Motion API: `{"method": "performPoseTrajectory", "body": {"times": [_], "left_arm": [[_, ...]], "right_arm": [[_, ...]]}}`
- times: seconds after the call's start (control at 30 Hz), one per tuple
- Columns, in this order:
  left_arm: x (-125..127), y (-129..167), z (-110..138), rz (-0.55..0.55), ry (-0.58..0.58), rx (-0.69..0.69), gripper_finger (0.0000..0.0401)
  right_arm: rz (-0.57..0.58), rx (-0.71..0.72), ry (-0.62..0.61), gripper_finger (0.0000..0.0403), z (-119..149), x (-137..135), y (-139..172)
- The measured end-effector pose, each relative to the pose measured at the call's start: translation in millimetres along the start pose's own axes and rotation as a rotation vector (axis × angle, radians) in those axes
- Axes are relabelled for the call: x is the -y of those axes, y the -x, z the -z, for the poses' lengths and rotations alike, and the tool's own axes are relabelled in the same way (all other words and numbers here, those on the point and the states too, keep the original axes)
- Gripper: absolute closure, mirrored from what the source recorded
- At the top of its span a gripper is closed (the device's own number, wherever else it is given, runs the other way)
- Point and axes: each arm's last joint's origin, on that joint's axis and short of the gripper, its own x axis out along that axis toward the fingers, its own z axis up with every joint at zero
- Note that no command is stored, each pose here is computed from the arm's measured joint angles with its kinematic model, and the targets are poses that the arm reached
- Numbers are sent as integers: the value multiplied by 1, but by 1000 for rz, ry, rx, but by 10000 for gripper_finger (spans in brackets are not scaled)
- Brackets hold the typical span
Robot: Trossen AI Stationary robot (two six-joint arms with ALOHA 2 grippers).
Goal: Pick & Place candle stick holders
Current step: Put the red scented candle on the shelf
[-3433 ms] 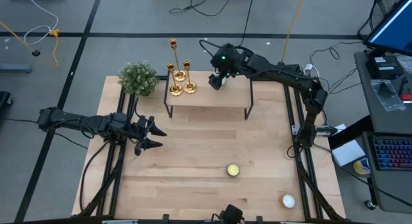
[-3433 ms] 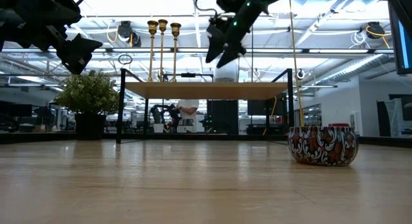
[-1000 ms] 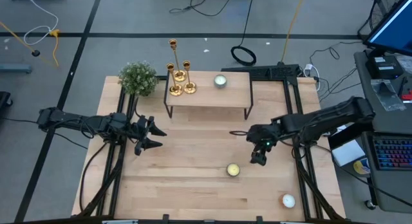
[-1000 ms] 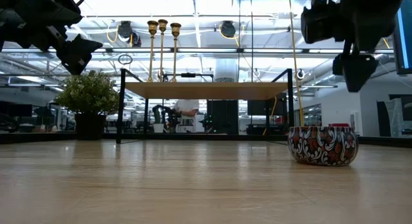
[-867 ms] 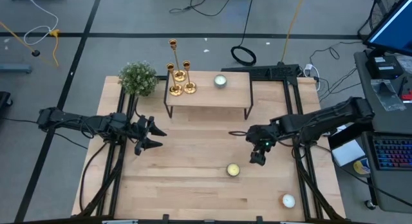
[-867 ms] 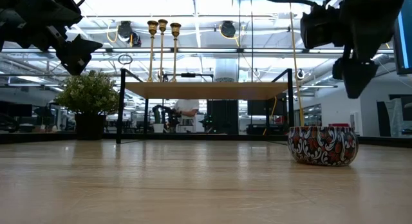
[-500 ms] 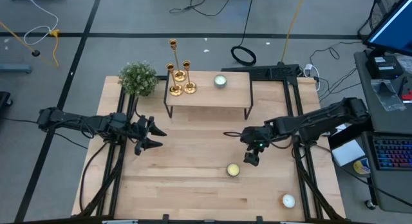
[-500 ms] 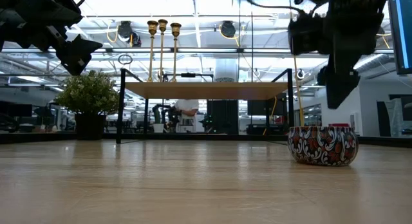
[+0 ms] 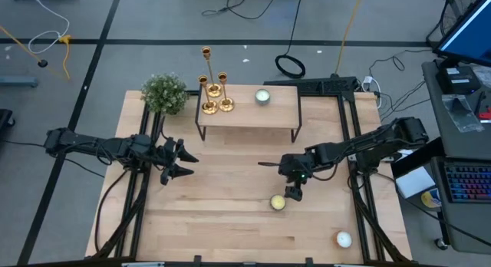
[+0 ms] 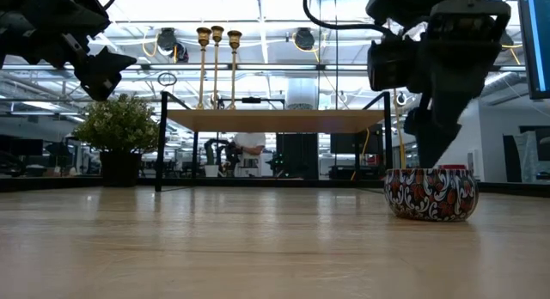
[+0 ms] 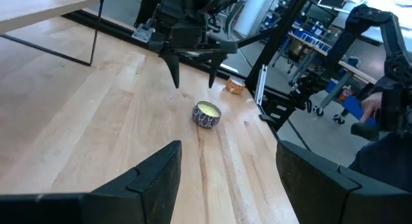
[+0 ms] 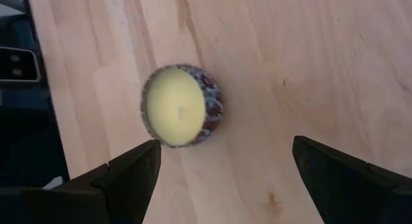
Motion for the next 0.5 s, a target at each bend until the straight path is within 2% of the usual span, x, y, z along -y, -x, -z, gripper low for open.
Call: {"method": "performPoseTrajectory", "body": {"times": [0.33,0.5], "left_arm": [[0,0,0,0,4,0,148],[0,0,0,0,4,1,148]], "right_arm": [[-2,59,63,62,-4,-3,0],[-17,127,212,62,-7,-12,-1]]}}
